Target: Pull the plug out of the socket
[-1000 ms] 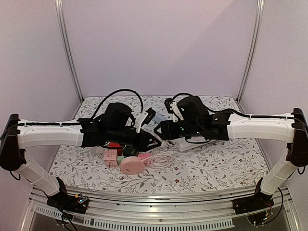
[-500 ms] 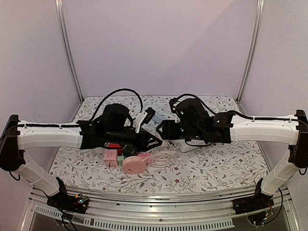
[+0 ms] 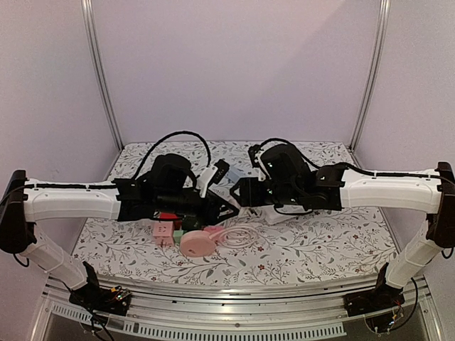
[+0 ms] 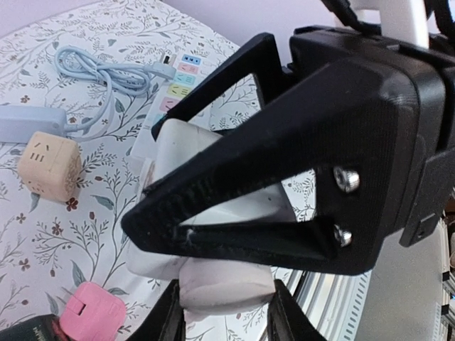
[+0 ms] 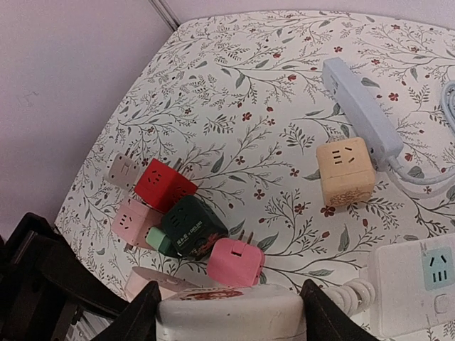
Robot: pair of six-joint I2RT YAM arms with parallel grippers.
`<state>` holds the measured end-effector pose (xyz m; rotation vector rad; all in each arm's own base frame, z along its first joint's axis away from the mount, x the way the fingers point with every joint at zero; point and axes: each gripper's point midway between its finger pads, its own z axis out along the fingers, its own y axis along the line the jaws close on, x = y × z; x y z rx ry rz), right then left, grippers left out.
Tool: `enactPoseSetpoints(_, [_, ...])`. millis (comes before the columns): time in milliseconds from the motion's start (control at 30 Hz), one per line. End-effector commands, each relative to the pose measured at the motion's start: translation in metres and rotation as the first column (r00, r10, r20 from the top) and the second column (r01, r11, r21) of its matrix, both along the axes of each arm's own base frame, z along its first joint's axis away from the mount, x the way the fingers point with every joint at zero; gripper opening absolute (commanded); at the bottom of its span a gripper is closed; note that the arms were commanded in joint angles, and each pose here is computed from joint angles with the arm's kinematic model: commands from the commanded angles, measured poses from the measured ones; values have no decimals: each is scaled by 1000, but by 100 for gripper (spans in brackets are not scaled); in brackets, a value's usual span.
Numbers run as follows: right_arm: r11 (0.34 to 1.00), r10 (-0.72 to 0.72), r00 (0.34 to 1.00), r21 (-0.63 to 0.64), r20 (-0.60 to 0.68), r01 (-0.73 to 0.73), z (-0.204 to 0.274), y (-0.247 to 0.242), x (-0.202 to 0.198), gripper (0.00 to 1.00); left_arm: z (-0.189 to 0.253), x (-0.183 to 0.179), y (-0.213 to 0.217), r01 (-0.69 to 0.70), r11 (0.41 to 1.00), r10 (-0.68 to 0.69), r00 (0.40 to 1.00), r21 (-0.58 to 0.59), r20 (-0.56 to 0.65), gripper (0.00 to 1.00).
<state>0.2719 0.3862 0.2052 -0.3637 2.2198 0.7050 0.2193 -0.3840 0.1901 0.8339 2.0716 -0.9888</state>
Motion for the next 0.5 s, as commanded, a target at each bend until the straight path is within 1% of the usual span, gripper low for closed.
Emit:
enactPoseSetpoints(0, [985,164,983,43,85,-168,33,3,-14,26,9,15,21,-48,998,47,997,-27,-55,0])
enactPoseSetpoints(67, [965,249,964,58,94,-255,37,9,-26,26,9,17,22,-39,999,36,997,-37,-74,0])
enactPoseSetpoints(167, [955,284,953,62,106,-291,41,9,-33,26,9,18,22,-34,999,31,996,-40,-82,0])
enactPoseSetpoints(300, [979,189,975,60,113,-196,44,0,-21,26,9,16,19,-23,999,21,998,-31,-65,0])
enactPoseSetpoints(433, [992,92,991,79,97,-100,47,-4,-8,26,4,14,17,-32,999,33,999,28,-37,1])
enactPoseSetpoints(467, [993,70,993,85,90,-78,47,-5,-6,26,3,15,18,-44,998,45,998,42,-32,7])
